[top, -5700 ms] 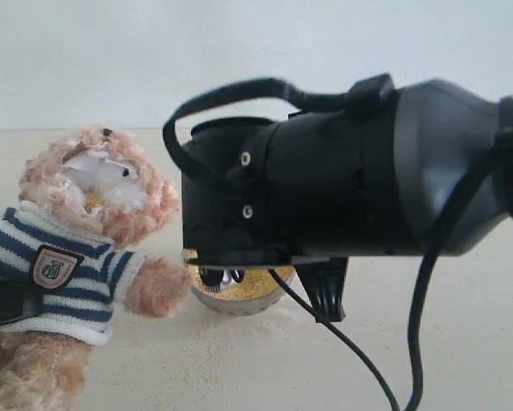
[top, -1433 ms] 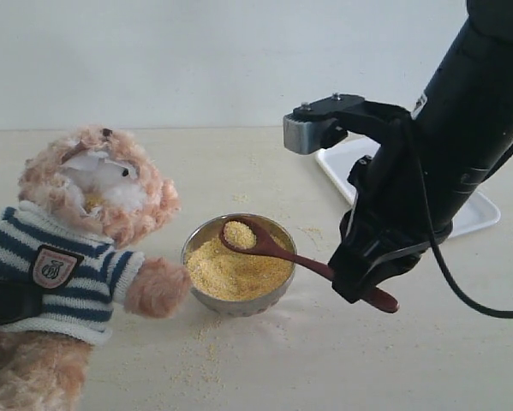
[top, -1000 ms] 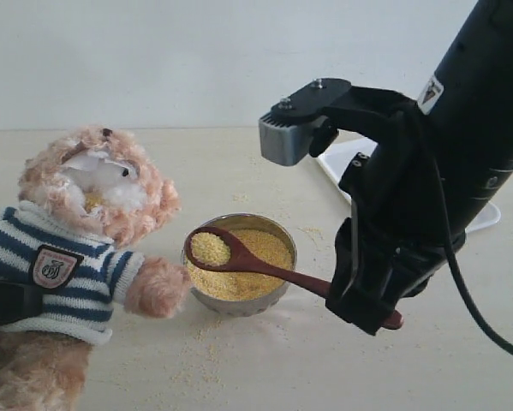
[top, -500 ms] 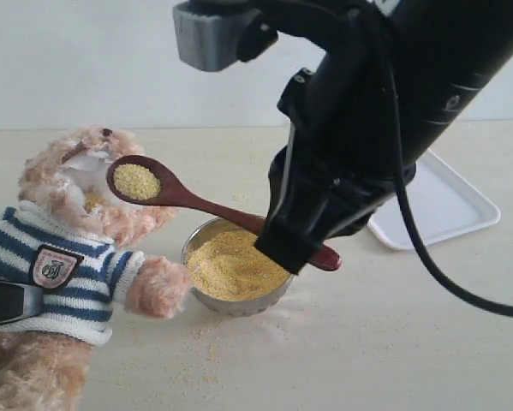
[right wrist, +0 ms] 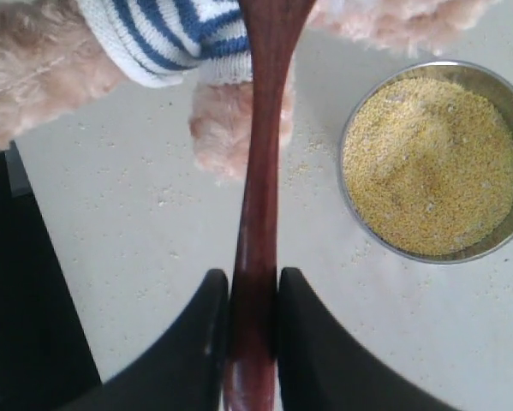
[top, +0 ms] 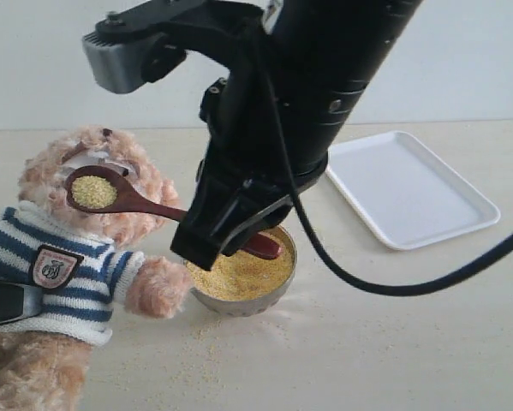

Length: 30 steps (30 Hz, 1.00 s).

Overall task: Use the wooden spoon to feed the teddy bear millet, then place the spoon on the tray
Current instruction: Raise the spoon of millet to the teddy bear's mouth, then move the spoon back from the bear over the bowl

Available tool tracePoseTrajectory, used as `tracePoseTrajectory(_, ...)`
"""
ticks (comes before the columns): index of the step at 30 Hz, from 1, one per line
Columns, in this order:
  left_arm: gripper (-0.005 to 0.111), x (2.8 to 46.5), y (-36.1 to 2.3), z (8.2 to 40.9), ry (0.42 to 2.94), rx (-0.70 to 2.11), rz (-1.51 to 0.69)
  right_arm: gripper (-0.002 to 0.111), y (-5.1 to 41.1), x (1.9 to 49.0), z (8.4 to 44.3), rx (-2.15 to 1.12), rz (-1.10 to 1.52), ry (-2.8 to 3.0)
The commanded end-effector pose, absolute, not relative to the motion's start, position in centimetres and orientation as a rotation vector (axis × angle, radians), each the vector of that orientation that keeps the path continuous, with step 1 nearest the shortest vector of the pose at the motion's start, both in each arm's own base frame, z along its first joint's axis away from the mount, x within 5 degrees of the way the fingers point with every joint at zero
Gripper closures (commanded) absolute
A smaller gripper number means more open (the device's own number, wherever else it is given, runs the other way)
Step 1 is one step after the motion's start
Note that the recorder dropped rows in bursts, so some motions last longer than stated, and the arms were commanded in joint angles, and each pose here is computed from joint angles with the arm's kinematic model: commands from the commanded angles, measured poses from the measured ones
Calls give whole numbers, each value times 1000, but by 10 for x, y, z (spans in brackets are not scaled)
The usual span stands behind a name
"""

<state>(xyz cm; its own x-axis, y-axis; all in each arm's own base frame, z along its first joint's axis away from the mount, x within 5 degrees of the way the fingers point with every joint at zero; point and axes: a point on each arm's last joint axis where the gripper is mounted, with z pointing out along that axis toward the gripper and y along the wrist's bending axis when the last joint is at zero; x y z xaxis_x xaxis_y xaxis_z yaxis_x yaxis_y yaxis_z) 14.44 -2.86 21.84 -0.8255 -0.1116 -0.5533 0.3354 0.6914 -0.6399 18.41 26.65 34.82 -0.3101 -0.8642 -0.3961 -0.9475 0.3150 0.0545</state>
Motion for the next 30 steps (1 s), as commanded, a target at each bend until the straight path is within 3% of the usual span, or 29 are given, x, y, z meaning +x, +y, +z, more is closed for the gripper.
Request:
tracePoseTrajectory(1, 102, 143, -30, 220, 2311, 171, -1057, 107, 281, 187, 343, -1674, 312, 2266)
tracePoseTrajectory(14, 102, 143, -30, 220, 2311, 171, -1057, 107, 288, 199, 334, -1675, -194, 2127)
tracePoseTrajectory(24, 102, 143, -30, 220, 2311, 171, -1057, 107, 313, 178, 327, -1749, -229, 1989)
tracePoseTrajectory(30, 102, 143, -30, 220, 2311, 171, -1057, 107, 320, 173, 322, -1752, -462, 1906)
